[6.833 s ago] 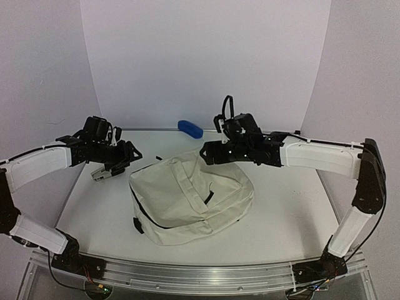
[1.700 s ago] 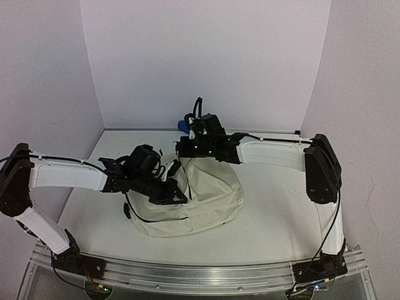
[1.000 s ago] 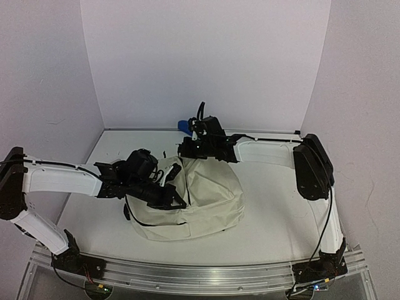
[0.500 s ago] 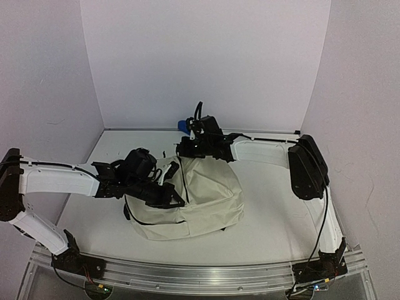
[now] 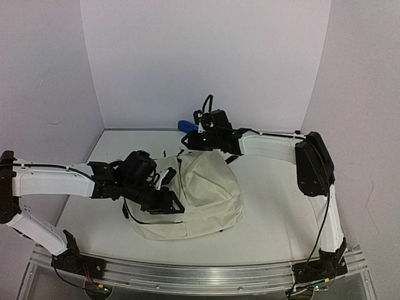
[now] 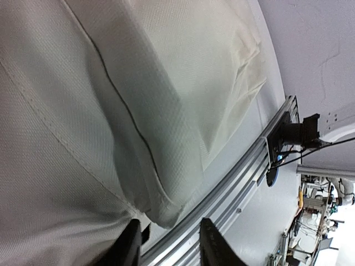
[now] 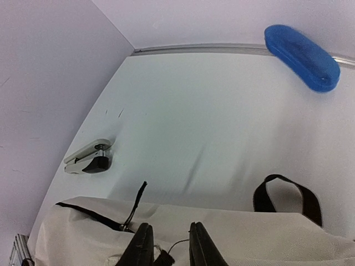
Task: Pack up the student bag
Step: Unzip the student bag at the center of the board.
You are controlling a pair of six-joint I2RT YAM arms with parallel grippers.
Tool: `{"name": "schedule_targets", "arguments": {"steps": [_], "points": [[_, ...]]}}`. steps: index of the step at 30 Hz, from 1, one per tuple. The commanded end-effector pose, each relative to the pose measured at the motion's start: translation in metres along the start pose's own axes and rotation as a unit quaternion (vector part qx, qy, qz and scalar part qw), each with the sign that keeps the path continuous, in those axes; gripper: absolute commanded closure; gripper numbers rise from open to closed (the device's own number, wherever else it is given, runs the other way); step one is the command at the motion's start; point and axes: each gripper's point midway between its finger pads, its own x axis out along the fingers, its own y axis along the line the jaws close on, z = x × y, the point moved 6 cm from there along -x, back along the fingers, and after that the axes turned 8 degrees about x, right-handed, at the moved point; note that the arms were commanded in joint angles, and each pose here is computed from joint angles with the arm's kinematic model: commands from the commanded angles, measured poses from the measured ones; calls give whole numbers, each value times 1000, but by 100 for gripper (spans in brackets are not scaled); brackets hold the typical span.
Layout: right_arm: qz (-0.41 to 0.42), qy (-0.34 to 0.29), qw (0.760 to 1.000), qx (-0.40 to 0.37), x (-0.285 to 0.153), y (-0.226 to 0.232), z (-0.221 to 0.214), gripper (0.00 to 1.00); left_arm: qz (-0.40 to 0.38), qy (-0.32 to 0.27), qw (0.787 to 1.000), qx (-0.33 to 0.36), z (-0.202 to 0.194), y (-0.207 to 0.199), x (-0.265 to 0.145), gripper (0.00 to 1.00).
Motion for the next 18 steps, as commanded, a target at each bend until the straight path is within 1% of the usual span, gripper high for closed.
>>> {"name": "schedule_targets", "arguments": {"steps": [1,3,5,8,9,12,15,18], "points": [[65,-94,993,-38,-88,44,75,64,40,-27,998,-34,26,-8,-23,49],[57,-101,992,-44,-109,45,75,53,69,-44,996,-40,39,-2,-31,42],[43,-114,992,-46,-129,44,76,46,78,-71,994,-41,54,-2,-40,36],[21,-117,992,-42,-147,35,68,38,87,-111,989,-42,74,0,-51,27],[16,-117,992,-40,-151,33,66,36,88,-122,988,-43,80,1,-54,24],[6,-113,993,-34,-162,26,57,31,106,-133,984,-57,95,11,-56,20],[-3,-106,994,-31,-167,20,49,28,138,-121,981,-60,102,18,-50,17],[-12,-100,995,-28,-168,14,42,27,146,-102,983,-50,108,20,-41,15]]}}
